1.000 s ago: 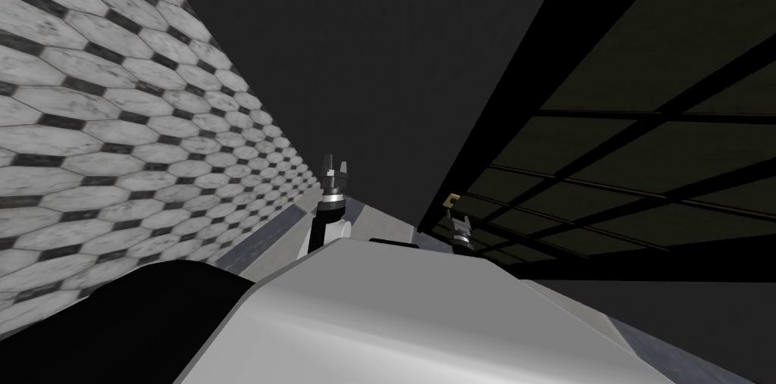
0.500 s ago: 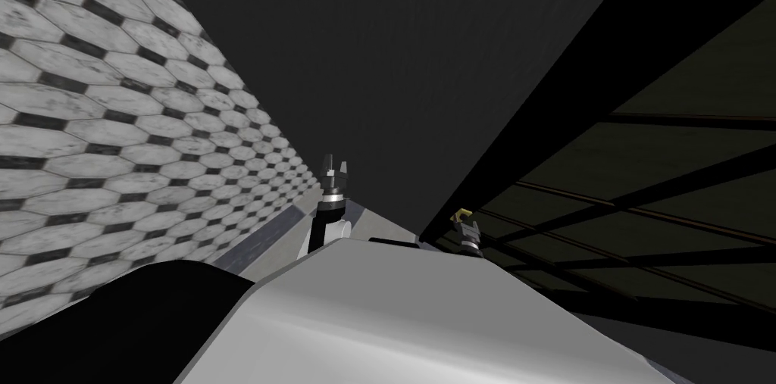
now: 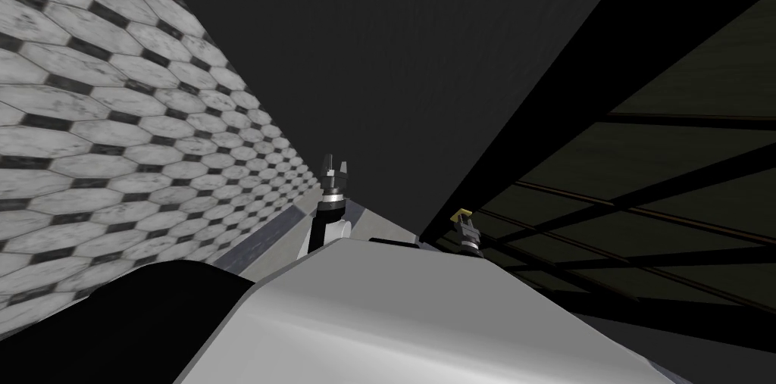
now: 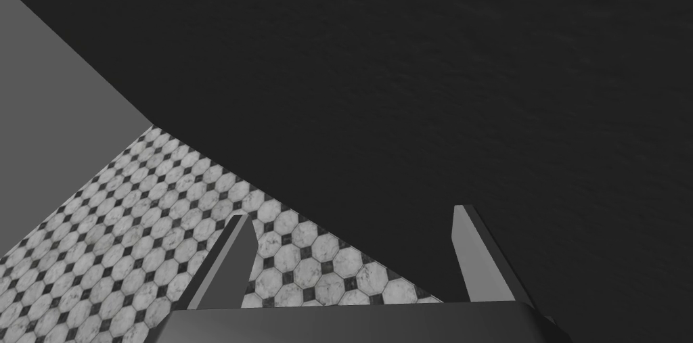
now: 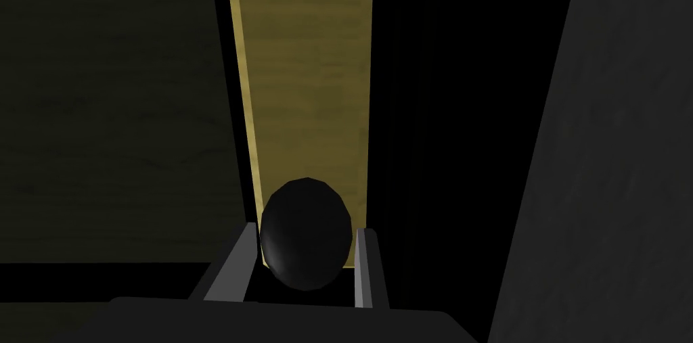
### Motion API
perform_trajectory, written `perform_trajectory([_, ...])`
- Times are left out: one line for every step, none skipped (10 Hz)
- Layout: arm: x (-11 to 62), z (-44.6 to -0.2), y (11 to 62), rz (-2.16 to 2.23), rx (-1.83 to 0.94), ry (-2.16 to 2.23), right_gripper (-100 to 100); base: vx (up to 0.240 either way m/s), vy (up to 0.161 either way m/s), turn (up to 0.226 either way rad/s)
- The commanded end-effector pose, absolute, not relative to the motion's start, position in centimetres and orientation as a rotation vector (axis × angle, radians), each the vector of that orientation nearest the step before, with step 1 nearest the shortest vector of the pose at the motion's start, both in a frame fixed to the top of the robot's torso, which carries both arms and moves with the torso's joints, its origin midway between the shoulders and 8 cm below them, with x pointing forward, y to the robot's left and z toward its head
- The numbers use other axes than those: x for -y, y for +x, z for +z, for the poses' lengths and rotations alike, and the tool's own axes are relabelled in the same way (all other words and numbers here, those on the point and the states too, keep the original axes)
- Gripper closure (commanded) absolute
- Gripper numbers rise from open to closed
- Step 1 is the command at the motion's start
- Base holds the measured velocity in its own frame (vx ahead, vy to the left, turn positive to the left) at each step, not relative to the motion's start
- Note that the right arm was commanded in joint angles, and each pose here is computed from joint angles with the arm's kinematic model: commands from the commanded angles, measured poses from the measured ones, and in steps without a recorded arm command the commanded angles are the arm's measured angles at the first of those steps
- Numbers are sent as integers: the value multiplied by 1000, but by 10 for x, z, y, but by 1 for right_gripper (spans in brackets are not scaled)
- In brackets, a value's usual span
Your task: Pull the door open
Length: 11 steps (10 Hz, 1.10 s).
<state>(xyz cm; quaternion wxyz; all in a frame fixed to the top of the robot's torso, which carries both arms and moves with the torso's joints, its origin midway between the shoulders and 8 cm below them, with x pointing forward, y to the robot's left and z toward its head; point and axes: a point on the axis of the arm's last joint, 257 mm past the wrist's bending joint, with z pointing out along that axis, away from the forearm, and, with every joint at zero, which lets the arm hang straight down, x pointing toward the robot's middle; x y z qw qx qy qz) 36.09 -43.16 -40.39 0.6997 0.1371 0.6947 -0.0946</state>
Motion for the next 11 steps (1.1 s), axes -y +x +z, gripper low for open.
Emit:
perform_trajectory([432, -404, 361, -210, -1548, 306, 100, 0, 0, 0])
perform_trajectory([432, -404, 361, -210, -1548, 306, 100, 0, 0, 0])
perform_trajectory([433, -404, 361, -181, -1540, 339, 100, -22, -2, 35])
perform_trajectory([433, -404, 361, -173, -1538, 348, 100, -31, -6, 40])
perform_trajectory([434, -404, 361, -147, -1530, 377, 100, -32, -9, 48])
perform_trajectory([435, -404, 361, -130, -1525, 396, 100, -33, -7, 45])
perform_trajectory([435, -404, 361, -113, -1520, 415, 100, -30, -2, 35])
perform_trajectory([436, -405, 361, -96, -1514, 434, 100, -28, -3, 33])
perform_trajectory([437, -405, 361, -78, -1508, 453, 100, -29, -3, 38])
perform_trajectory([437, -405, 361, -58, -1501, 476, 100, -32, -4, 39])
perform_trajectory([438, -405, 361, -34, -1492, 502, 100, -39, -4, 45])
